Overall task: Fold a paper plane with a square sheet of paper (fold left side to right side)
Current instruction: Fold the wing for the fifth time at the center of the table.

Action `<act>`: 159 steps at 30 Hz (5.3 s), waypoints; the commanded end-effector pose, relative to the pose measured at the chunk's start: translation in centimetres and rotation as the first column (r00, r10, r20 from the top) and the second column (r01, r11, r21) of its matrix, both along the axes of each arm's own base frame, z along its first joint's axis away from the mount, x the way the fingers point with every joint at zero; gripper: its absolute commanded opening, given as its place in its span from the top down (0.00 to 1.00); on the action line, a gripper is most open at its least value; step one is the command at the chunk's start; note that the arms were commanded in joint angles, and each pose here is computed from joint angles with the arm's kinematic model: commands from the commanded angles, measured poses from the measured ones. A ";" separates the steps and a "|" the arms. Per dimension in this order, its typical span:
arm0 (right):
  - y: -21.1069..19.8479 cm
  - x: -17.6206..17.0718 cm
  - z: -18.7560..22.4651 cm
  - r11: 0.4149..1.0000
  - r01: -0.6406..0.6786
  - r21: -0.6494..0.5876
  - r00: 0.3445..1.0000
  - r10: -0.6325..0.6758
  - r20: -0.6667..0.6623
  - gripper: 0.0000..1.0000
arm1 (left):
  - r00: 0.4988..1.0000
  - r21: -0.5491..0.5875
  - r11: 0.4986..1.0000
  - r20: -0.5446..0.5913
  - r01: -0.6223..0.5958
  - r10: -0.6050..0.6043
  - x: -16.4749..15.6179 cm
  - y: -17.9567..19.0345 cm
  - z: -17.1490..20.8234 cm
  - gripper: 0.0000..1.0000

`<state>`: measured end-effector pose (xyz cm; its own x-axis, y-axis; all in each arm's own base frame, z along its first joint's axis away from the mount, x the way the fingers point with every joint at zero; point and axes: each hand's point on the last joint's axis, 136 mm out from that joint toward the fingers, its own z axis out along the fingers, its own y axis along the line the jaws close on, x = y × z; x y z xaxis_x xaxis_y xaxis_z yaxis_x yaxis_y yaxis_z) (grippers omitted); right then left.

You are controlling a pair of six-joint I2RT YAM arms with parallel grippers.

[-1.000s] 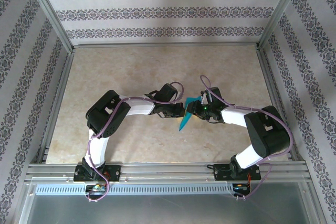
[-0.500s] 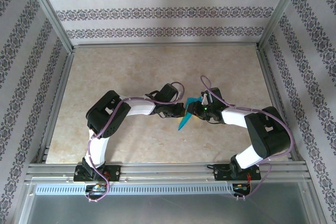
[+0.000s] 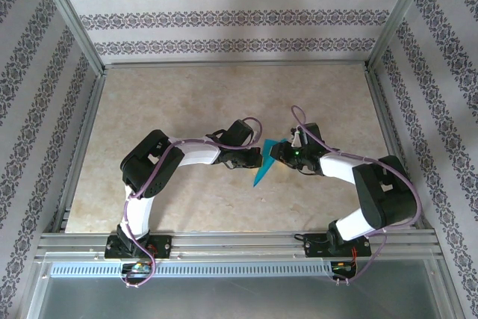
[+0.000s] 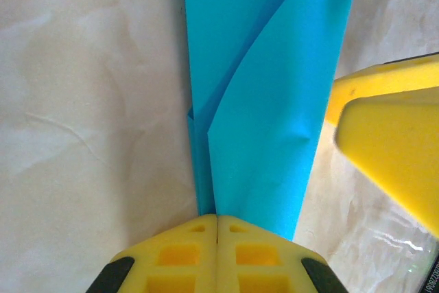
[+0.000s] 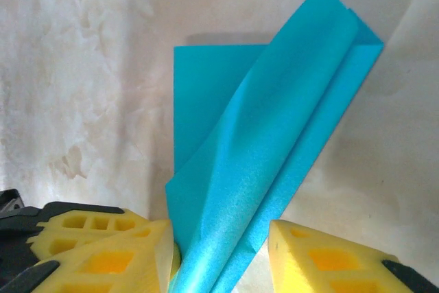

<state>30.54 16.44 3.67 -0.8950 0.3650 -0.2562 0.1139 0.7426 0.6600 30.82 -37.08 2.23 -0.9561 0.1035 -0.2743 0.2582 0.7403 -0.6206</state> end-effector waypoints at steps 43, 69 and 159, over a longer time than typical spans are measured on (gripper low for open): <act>1.0 0.3 -1.3 0.998 -0.062 -0.017 0.997 0.061 -0.044 1.00 | 0.999 0.097 0.995 -0.029 0.016 -0.014 -1.9 0.9 -1.4 1.00; -0.2 -3.1 -5.5 0.993 -0.095 -0.070 0.984 0.083 -0.157 1.00 | 0.999 0.017 1.000 0.049 0.008 -0.009 -0.9 0.4 3.6 0.86; 2.5 -2.1 1.9 0.980 -0.187 0.066 0.980 0.181 0.081 1.00 | 0.975 0.084 0.996 -0.223 0.023 -0.004 -7.8 1.7 -3.9 1.00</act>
